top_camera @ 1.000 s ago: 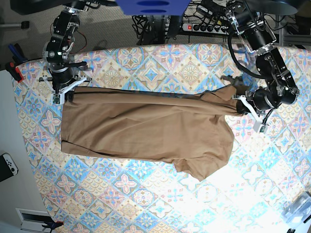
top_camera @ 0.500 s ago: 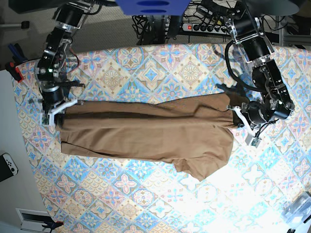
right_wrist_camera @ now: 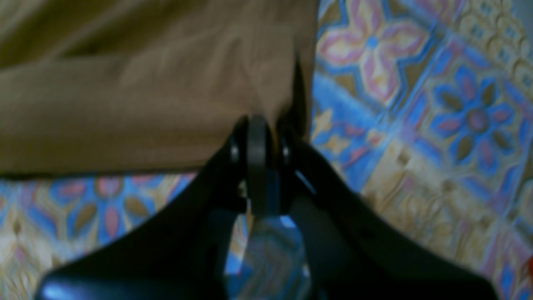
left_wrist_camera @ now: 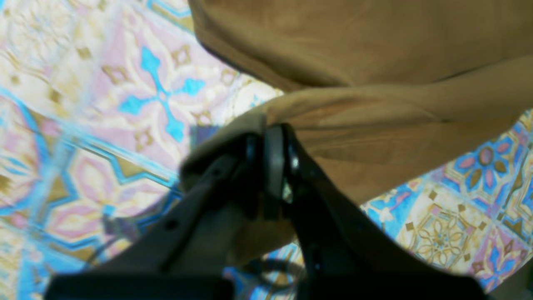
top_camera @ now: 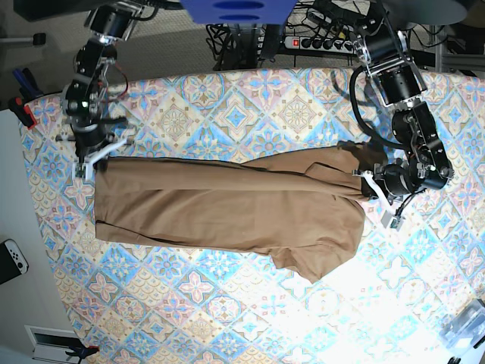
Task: Layout the t-shirt on the table in an organized manner, then fold the t-shirt properly
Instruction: 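Drag the folded shoulder with the left gripper along the shirt toward the right gripper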
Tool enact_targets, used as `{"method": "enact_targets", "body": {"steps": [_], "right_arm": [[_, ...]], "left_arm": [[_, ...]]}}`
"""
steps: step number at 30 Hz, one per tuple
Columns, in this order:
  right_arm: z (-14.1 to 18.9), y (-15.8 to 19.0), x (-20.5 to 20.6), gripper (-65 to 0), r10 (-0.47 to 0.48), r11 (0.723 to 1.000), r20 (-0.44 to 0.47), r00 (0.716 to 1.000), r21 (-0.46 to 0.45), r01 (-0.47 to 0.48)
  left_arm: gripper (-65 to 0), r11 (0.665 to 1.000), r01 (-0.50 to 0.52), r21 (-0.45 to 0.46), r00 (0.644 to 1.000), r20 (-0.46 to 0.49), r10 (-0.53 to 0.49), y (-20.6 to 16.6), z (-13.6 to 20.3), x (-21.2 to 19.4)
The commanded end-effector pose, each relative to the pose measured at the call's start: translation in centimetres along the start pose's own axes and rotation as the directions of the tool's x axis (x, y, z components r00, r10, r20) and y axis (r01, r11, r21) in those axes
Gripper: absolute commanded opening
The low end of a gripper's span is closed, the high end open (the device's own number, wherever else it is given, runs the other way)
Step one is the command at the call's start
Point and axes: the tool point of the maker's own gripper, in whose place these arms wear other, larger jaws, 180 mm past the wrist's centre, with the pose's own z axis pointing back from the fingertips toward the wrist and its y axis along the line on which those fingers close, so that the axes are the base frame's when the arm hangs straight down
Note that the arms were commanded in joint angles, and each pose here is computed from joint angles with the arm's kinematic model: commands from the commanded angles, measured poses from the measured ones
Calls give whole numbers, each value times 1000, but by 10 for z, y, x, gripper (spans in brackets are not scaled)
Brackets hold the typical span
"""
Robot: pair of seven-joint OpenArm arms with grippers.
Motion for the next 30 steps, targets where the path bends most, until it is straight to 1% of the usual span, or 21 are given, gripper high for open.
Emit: {"method": "enact_targets", "body": {"steps": [1, 3, 5, 10, 13, 19, 23, 24, 25, 26, 27, 28, 30], "right_arm": [[-1, -5, 38, -650, 4, 1000, 104, 995, -11, -3], [-4, -6, 50, -650, 9, 1000, 129, 992, -12, -7], [-6, -10, 50, -650, 16, 1000, 123, 992, -17, -14], [-16, -11, 27, -650, -6, 1000, 59, 998, -9, 7], [-17, -11, 23, -650, -10, 1000, 50, 999, -8, 11], [-25, -11, -5, -650, -38, 999, -23, 999, -3, 38], [-26, -11, -6, -650, -39, 999, -27, 999, -3, 39], [-25, -11, -6, -625, -39, 999, -26, 999, -3, 39], [-25, -11, -5, -574, -37, 999, -24, 999, -4, 37], [-25, -11, -5, -530, -36, 999, -25, 999, -4, 36], [-24, -12, -3, -478, -34, 999, -18, 999, -5, 34], [-23, -12, 2, -426, -30, 1000, -5, 1000, -6, 30], [-18, -13, 18, -339, -16, 1000, 37, 999, -11, 16]], "left_arm": [[-650, 1000, 8, 14, 998, 60, -9, 6, 7, 19], [-650, 1000, 4, 10, 998, 69, -5, 6, 5, 20], [-650, 1000, 5, 8, 997, 71, -6, 5, 4, 20], [-650, 999, 34, -3, 998, 57, -34, -3, 0, 21], [-650, 999, 34, -2, 998, 57, -34, -2, 1, 21], [-650, 998, 48, 41, 999, 17, -49, 4, -1, 13], [-650, 998, 42, 37, 999, 8, -42, -1, -5, 10], [-650, 998, 40, 37, 999, 7, -40, 0, -5, 9], [-650, 998, 40, 37, 999, 5, -40, 0, -5, 9], [-603, 999, 41, 36, 999, 6, -41, -1, -5, 9], [-538, 999, 41, 33, 999, 6, -41, -2, -5, 8], [-478, 999, 41, 28, 999, 5, -41, -3, -6, 7], [-379, 999, 40, 27, 999, -3, -40, -3, -6, 1]]}}
